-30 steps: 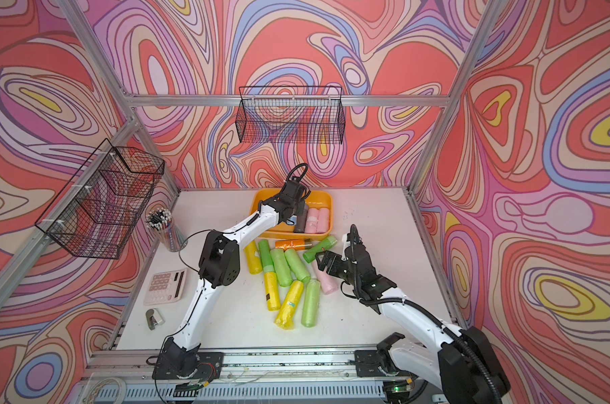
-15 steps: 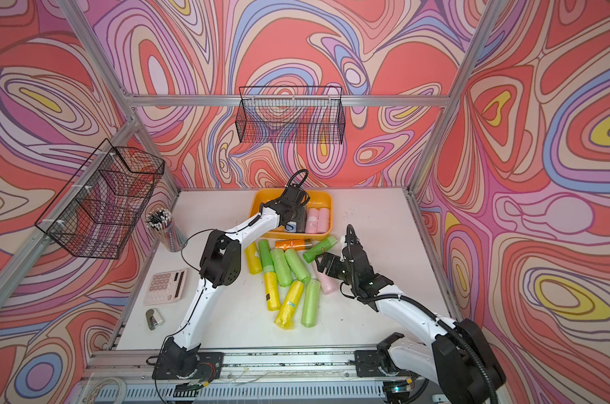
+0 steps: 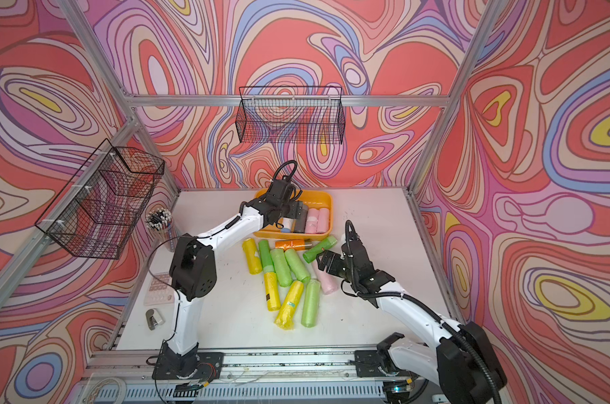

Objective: Put the roll of trash bags into the storage box
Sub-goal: Place the roll of trash bags in the storage box, then pick up the roll of trash bags from the center of the board.

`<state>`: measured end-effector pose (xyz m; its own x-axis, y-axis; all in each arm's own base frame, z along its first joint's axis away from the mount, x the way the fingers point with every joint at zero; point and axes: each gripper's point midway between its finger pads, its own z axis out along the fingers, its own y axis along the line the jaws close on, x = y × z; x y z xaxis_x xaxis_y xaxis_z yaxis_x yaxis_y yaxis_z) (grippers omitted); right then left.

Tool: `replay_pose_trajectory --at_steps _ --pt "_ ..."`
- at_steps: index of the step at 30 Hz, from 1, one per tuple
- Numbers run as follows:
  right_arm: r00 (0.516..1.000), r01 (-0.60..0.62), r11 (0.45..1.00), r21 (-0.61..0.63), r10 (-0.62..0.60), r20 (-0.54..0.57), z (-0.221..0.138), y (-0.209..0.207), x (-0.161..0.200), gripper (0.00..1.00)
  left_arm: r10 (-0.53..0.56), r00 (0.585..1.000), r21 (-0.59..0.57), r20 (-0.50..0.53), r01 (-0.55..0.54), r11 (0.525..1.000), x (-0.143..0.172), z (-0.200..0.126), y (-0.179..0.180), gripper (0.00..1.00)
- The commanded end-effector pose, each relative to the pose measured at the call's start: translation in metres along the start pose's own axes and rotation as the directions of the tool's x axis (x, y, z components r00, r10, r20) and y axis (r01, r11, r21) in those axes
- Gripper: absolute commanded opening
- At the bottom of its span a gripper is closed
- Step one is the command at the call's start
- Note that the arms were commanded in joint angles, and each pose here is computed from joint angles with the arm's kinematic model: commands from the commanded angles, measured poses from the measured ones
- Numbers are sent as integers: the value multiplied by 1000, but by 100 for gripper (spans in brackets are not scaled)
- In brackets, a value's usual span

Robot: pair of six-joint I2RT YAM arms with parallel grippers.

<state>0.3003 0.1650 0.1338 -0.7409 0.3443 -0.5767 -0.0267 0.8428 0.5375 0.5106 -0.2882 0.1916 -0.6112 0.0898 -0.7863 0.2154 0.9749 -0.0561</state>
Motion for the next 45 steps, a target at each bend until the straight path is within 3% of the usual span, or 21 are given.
replay_pose_trajectory --at_steps 1,6,12,19,24,28,32,39,45 --pt "999 52 993 106 -50 -17 -15 -10 -8 96 -32 995 37 95 29 999 -22 -39 2 96" --pt "995 99 979 177 -93 -44 -28 -14 -14 96 -155 978 95 137 142 985 -11 -89 13 96" --pt "991 127 963 236 -117 -58 -37 -20 -19 95 -266 960 188 88 246 951 31 -133 20 96" --pt "993 108 962 250 -94 -67 -35 -25 -13 93 -306 951 296 50 279 913 65 -189 26 97" --pt "993 51 981 188 -31 -111 -27 -20 3 87 -304 951 406 -57 300 863 100 -217 15 97" --pt "990 -33 993 114 48 -129 -26 -13 19 82 -287 944 468 -164 330 820 132 -232 7 97" --pt "984 -115 993 39 119 -132 -29 -7 30 80 -305 930 490 -204 367 791 153 -244 9 97" --pt "970 -196 980 26 198 -143 -35 -15 49 76 -371 894 562 -252 447 696 165 -251 -1 97" --pt "960 -210 976 49 215 -181 -31 -21 65 75 -379 883 567 -277 468 678 173 -245 -5 97"
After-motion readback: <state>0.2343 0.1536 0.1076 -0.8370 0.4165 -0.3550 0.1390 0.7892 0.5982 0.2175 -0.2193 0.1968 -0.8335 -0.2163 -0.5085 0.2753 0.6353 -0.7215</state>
